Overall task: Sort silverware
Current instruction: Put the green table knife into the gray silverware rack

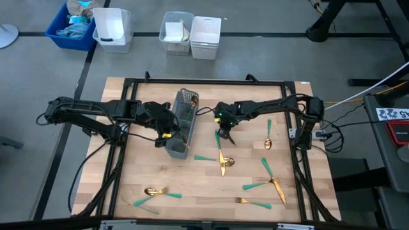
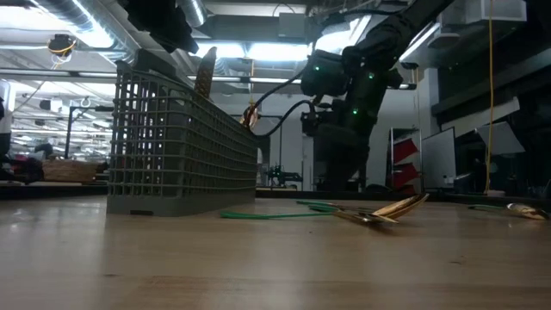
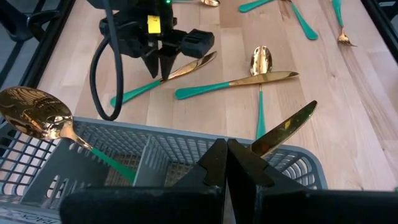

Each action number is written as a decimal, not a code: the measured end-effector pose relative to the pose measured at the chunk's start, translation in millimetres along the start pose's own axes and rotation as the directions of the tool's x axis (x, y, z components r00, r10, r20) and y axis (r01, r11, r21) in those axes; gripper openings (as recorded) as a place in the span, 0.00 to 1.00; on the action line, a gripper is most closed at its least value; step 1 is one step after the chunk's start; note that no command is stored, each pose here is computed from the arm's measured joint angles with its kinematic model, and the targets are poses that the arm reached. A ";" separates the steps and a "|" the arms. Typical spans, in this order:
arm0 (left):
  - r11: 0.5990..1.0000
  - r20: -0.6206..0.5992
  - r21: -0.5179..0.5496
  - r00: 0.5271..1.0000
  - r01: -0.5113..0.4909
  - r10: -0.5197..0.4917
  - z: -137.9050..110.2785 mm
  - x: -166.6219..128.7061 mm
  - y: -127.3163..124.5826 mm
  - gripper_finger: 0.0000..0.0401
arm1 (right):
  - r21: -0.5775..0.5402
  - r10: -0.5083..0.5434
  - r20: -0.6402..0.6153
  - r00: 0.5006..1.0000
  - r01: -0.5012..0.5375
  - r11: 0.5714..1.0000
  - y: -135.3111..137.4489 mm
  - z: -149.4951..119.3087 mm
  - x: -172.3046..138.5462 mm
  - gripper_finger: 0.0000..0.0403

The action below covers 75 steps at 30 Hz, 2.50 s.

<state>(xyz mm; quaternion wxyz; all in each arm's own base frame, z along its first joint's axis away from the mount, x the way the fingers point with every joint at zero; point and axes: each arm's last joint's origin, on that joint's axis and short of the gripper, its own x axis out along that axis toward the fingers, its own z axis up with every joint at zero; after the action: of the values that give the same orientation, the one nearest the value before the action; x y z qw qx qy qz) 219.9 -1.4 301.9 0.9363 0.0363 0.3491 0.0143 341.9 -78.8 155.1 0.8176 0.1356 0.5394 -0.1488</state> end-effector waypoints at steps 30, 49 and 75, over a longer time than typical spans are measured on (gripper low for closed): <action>1.000 -0.001 0.008 1.000 0.000 0.000 -0.1 0.0 0.0 0.01 | 0.066 -0.061 -0.080 0.995 0.066 0.996 -3.3 -7.2 24.0 0.05; 1.000 0.000 0.007 1.000 0.000 0.000 0.0 0.0 0.0 0.01 | 0.046 0.020 -0.131 0.991 -0.014 0.999 -0.6 -2.5 14.6 0.08; 1.000 0.000 0.007 1.000 0.000 0.000 0.0 0.0 0.0 0.01 | -0.080 -0.001 -0.262 0.965 -0.020 0.997 5.5 30.9 -38.6 0.07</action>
<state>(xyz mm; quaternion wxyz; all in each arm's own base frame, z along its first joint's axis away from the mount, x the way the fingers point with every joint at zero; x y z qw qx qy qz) 219.9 -1.4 301.9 0.9361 0.0396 0.3491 0.0130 355.6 -81.8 202.8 0.7448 0.1229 0.6477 -0.1034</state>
